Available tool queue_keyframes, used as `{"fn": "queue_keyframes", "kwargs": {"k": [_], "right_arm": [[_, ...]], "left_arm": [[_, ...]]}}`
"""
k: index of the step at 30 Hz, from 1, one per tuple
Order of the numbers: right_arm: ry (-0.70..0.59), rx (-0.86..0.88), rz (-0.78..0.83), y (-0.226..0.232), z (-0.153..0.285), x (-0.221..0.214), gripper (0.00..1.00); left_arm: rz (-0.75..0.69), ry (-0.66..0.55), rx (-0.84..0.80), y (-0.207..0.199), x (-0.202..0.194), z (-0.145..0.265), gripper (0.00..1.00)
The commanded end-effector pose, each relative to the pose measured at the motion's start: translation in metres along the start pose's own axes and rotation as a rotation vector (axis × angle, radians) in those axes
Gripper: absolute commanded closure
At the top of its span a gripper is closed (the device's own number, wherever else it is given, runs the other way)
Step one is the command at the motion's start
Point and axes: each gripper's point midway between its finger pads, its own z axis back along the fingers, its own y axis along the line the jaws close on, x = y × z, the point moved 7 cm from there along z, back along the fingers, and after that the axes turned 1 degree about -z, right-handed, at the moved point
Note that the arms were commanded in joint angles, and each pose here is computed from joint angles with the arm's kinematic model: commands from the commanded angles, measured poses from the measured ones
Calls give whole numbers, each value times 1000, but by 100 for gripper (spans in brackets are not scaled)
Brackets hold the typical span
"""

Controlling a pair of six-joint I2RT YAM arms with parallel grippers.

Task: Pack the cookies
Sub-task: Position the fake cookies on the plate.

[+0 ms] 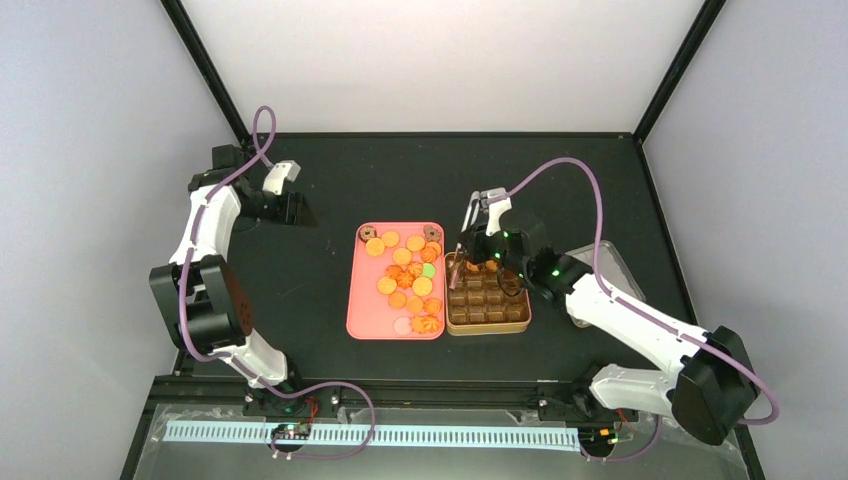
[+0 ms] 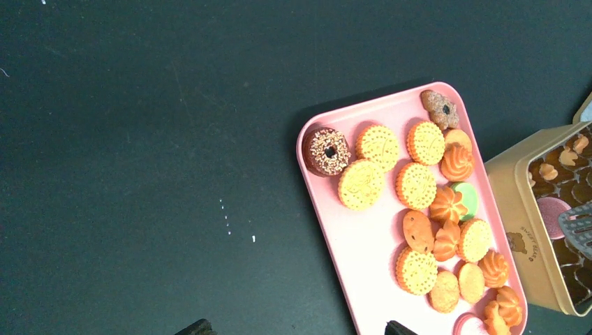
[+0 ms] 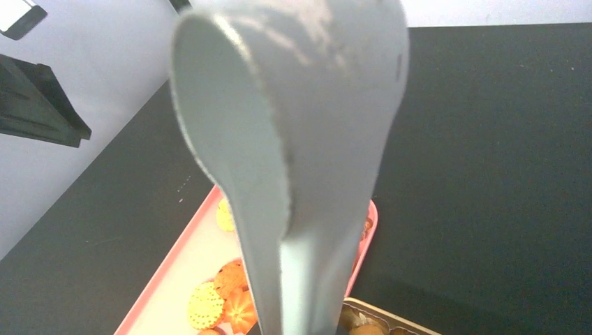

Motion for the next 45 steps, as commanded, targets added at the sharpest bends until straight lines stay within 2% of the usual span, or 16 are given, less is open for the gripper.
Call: {"fn": "queue_keyframes", "kwargs": {"k": [1, 12, 32, 34, 38, 45], "right_arm": [[-45, 7, -8, 4, -1, 14, 85], [-19, -64, 22, -9, 9, 0, 88], [67, -114, 3, -15, -19, -15, 87], [61, -114, -9, -15, -19, -13, 84], [16, -89, -19, -9, -8, 1, 65], [-74, -31, -3, 6, 18, 32, 63]], "left_arm": [[-39, -41, -8, -10, 5, 12, 35], [-41, -45, -7, -10, 7, 12, 35], [-43, -54, -25, -14, 6, 14, 35], [-40, -53, -27, -13, 6, 13, 35], [-41, -51, -27, -14, 5, 13, 35], [-42, -55, -34, -16, 4, 14, 35]]}}
